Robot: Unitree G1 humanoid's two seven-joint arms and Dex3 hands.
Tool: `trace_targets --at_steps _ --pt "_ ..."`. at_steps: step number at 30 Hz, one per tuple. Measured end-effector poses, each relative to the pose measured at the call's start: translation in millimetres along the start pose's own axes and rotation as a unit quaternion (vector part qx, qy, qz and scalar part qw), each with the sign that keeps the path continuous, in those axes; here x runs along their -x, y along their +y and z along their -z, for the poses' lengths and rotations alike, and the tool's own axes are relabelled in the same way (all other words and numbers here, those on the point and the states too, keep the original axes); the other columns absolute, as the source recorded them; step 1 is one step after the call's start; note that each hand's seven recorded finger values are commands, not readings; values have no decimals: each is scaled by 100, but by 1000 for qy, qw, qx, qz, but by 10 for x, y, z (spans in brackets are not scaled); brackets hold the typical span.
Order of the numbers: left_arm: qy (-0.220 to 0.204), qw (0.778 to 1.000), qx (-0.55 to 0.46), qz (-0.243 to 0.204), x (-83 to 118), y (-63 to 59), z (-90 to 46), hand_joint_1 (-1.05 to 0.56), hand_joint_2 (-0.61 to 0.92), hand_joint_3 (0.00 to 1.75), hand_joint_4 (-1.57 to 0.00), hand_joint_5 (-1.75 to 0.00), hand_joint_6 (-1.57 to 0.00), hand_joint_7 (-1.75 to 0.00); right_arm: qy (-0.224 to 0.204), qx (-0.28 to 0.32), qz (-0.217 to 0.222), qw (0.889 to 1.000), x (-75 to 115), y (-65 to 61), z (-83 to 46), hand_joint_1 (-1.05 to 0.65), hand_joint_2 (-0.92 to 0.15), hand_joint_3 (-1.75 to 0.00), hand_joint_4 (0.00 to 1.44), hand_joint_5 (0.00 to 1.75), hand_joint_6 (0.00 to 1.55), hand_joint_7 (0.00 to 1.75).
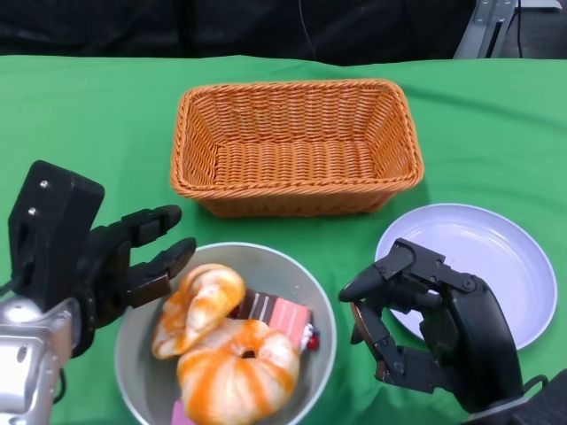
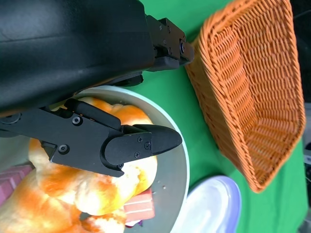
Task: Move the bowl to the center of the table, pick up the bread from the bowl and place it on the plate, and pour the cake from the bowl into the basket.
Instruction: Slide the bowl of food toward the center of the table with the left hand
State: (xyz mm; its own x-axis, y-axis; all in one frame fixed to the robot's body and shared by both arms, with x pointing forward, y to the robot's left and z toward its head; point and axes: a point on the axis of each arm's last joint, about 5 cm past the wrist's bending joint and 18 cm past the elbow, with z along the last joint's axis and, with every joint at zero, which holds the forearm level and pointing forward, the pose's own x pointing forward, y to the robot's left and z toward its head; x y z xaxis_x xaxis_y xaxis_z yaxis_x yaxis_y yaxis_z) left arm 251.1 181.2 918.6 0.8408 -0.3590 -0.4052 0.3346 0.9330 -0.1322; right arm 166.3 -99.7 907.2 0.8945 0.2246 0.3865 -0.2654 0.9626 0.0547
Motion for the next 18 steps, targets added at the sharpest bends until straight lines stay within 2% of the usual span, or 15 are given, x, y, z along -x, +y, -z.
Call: trace_targets --at_steps 9,18 --pt "-60 998 20 -6 -29 -98 40 -50 92 51 -35 -2 -18 -2 -4 -1 -2 1000 2 10 2 -17 -49 -104 77 154 75 122" --pt "-95 995 21 -24 -48 -98 49 -51 92 50 -35 -2 -21 -3 -3 -2 -2 1000 5 11 10 -16 -48 -105 78 154 75 121"
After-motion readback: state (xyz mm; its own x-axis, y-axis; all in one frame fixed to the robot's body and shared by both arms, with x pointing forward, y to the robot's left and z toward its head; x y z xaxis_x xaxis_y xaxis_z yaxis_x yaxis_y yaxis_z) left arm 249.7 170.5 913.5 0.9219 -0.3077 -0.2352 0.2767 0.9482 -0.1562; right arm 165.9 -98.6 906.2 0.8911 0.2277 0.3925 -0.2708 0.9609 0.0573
